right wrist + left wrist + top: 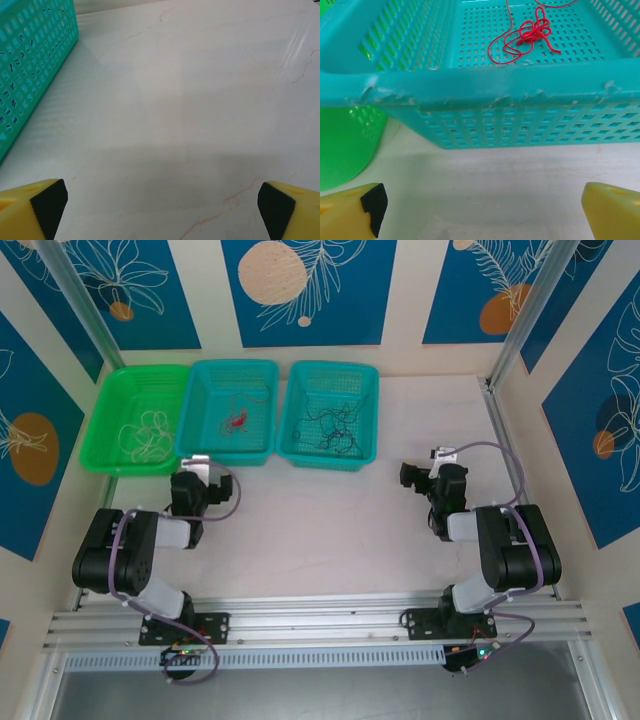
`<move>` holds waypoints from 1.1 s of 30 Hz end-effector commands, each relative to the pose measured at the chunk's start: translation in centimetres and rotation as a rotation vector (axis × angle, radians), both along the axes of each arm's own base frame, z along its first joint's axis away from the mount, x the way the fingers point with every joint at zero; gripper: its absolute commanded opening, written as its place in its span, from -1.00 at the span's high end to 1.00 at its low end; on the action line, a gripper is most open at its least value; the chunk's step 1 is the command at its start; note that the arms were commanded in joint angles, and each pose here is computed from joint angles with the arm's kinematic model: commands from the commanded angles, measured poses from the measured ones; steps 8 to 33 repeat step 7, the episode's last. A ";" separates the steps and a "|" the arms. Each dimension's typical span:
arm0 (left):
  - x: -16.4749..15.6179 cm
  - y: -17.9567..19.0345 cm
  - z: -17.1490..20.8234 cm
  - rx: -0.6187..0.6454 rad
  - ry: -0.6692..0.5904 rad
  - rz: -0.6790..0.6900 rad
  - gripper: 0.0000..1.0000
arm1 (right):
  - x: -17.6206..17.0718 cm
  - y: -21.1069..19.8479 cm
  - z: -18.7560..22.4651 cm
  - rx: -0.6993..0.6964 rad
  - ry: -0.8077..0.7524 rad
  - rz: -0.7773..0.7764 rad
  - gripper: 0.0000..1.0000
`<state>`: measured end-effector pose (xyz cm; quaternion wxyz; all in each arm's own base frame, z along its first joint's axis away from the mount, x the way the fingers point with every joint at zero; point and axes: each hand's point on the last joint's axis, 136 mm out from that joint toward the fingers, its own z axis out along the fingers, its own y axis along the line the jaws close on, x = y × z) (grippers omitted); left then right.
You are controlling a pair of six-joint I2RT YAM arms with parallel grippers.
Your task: Untangle the cables
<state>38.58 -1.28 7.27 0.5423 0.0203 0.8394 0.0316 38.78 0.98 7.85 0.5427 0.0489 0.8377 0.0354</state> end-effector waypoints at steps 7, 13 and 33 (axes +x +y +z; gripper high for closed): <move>0.9 -0.9 1.5 -0.001 -0.045 -0.066 -1.00 | 0.8 -0.2 1.6 -0.024 -0.061 -0.001 -0.99; 0.9 -0.9 1.5 -0.001 -0.045 -0.066 -1.00 | 0.8 -0.2 1.6 -0.024 -0.061 -0.001 -0.99; 0.9 -0.9 1.5 -0.001 -0.045 -0.066 -1.00 | 0.8 -0.2 1.6 -0.024 -0.061 -0.001 -0.99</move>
